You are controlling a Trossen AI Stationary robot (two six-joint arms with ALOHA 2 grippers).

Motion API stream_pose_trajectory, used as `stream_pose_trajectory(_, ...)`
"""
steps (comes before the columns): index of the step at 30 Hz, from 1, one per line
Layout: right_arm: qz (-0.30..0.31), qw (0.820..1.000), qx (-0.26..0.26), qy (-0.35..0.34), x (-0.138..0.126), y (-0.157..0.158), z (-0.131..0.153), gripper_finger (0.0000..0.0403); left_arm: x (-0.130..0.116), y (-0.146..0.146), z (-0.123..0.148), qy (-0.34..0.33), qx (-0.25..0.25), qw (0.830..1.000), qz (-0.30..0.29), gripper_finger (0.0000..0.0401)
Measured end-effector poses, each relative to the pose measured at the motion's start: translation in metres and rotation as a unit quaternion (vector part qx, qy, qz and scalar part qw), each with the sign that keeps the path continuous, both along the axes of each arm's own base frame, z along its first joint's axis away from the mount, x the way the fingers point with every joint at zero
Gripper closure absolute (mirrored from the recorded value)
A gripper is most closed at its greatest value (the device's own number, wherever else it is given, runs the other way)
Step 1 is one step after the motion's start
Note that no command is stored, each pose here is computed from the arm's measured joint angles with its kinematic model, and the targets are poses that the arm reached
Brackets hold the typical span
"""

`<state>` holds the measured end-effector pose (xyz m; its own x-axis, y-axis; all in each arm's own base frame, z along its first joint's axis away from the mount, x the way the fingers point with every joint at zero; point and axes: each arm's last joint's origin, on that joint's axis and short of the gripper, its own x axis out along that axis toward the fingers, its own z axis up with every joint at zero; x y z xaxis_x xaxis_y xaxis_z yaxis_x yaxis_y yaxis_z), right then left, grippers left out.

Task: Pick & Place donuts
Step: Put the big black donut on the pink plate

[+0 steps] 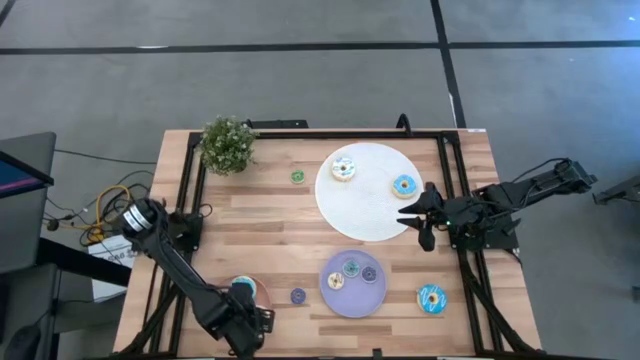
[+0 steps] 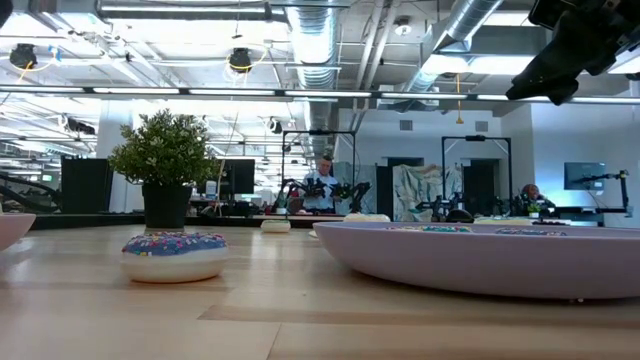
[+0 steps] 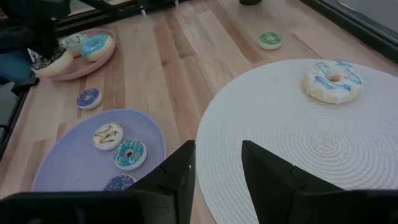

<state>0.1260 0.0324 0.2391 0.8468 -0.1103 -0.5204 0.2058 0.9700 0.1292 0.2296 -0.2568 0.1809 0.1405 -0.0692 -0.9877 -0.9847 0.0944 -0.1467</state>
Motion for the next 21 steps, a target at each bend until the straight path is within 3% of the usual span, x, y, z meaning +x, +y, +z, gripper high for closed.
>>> stream_pose_trajectory(21, -0.001, 1.000, 0.000, 0.000, 0.0000, 0.0000, 0.0000, 0.0282, -0.0054, 0.0060, -0.0051, 0.038, 0.024, 0.999, 0.005, 0.0293)
